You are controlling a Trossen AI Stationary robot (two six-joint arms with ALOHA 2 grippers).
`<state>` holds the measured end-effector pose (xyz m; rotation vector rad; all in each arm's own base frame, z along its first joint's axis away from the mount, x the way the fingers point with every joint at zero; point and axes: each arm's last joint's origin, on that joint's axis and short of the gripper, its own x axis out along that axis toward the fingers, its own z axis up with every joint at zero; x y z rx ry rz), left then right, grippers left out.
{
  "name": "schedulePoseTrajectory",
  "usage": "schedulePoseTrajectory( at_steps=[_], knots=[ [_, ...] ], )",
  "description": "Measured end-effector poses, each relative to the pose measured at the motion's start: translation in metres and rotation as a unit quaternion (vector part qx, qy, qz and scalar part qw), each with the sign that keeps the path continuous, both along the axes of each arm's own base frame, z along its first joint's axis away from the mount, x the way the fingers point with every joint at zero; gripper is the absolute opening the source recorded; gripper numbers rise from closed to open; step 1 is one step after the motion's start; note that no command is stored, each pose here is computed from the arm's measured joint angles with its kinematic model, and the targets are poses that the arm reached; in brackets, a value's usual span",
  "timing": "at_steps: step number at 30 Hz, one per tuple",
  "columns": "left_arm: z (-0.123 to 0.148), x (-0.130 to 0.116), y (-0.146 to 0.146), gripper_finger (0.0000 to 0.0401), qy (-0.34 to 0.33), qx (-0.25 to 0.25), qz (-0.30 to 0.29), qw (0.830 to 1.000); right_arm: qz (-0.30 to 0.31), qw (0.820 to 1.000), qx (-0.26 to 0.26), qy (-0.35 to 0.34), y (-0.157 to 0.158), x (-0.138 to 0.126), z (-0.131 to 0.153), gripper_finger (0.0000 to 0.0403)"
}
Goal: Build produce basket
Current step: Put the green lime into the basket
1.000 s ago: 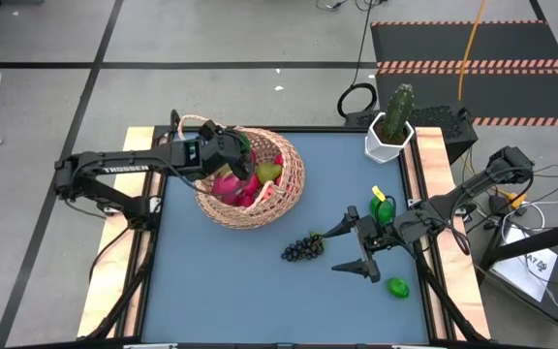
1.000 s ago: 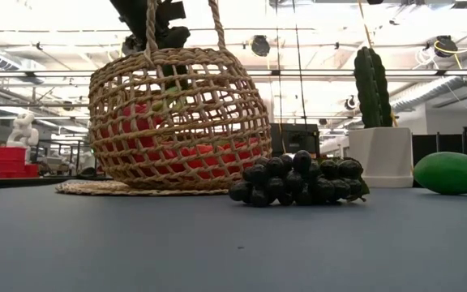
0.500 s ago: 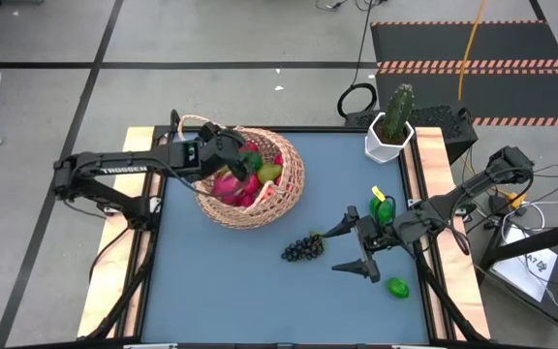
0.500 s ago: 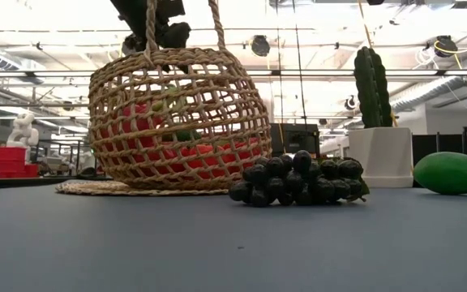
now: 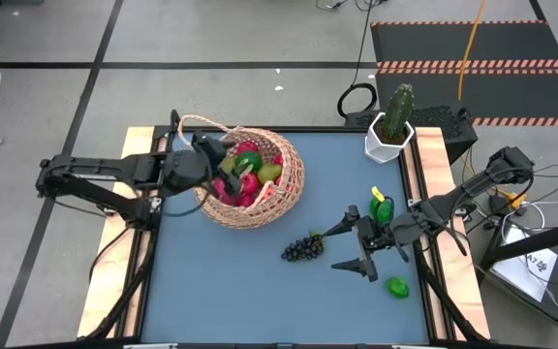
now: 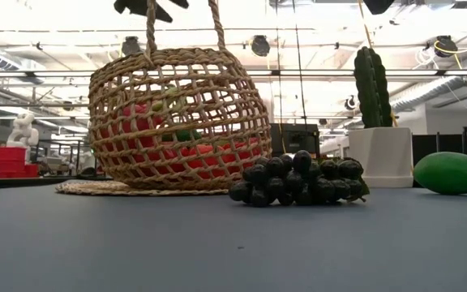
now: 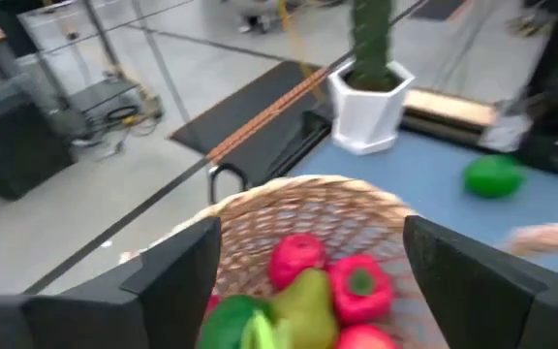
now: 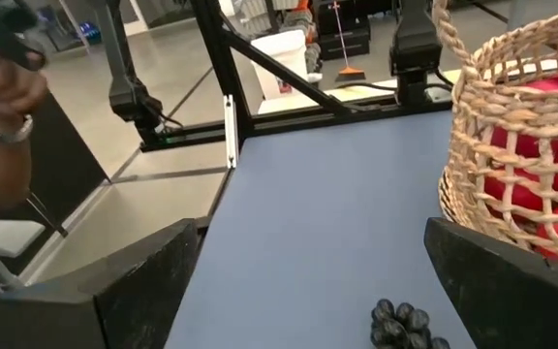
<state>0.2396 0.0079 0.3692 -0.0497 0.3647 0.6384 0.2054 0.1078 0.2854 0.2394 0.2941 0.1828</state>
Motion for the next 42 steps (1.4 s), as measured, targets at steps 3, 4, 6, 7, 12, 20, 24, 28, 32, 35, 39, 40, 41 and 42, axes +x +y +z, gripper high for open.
schedulePoseTrajectory(
  at_steps=[3,4,6,7,12,20,24,28,32,35,39,40,41,42],
  knots=[
    [0.004,-0.006,-0.014,0.0301,-0.016,-0.011,-0.025,1.000,-0.003,1.000,-0.007,0.009,-0.001,0.000,-0.002,0.0400],
    [0.005,-0.007,-0.018,0.0295,-0.020,-0.013,-0.032,0.999,-0.008,1.000,-0.012,0.014,-0.001,-0.001,-0.003,0.0400],
    [0.005,-0.008,-0.028,0.0284,-0.024,-0.014,-0.042,0.999,-0.014,0.999,-0.019,0.024,-0.002,-0.001,-0.005,0.0400],
    [0.005,-0.009,-0.033,0.0278,-0.025,-0.011,-0.045,0.999,-0.015,0.999,-0.022,0.028,-0.002,-0.002,-0.006,0.0400],
    [0.004,-0.012,-0.057,0.0257,-0.024,0.015,-0.043,0.999,-0.017,0.998,-0.030,0.055,-0.003,-0.003,-0.012,0.0400],
    [0.004,-0.023,-0.090,0.0239,-0.037,0.016,-0.086,0.995,-0.031,0.991,-0.023,0.131,0.000,-0.012,-0.026,0.0400],
    [0.000,-0.023,-0.106,0.0239,-0.032,0.021,-0.103,0.994,-0.035,0.985,-0.045,0.164,0.007,-0.014,-0.036,0.0400],
    [-0.005,-0.021,-0.119,0.0239,-0.027,0.037,-0.117,0.992,-0.028,0.980,-0.005,0.197,0.014,-0.014,-0.043,0.0400],
    [-0.007,-0.019,-0.125,0.0239,-0.022,0.045,-0.126,0.991,-0.027,0.963,0.047,0.263,0.020,-0.021,-0.052,0.0400],
    [-0.007,-0.020,-0.126,0.0239,-0.023,0.044,-0.129,0.990,-0.034,0.950,0.060,0.305,0.026,-0.029,-0.059,0.0400],
    [-0.007,-0.020,-0.126,0.0239,-0.021,0.045,-0.131,0.990,-0.042,0.929,0.109,0.351,0.036,-0.036,-0.065,0.0400],
    [-0.007,-0.020,-0.126,0.0239,-0.021,0.045,-0.132,0.990,-0.043,0.922,0.126,0.364,0.038,-0.039,-0.065,0.0400],
    [-0.007,-0.020,-0.126,0.0239,-0.021,0.045,-0.132,0.990,-0.046,0.915,0.143,0.375,0.041,-0.041,-0.066,0.0400],
    [-0.007,-0.020,-0.126,0.0239,-0.021,0.045,-0.132,0.990,-0.048,0.907,0.159,0.387,0.044,-0.044,-0.066,0.0400]
  ],
)
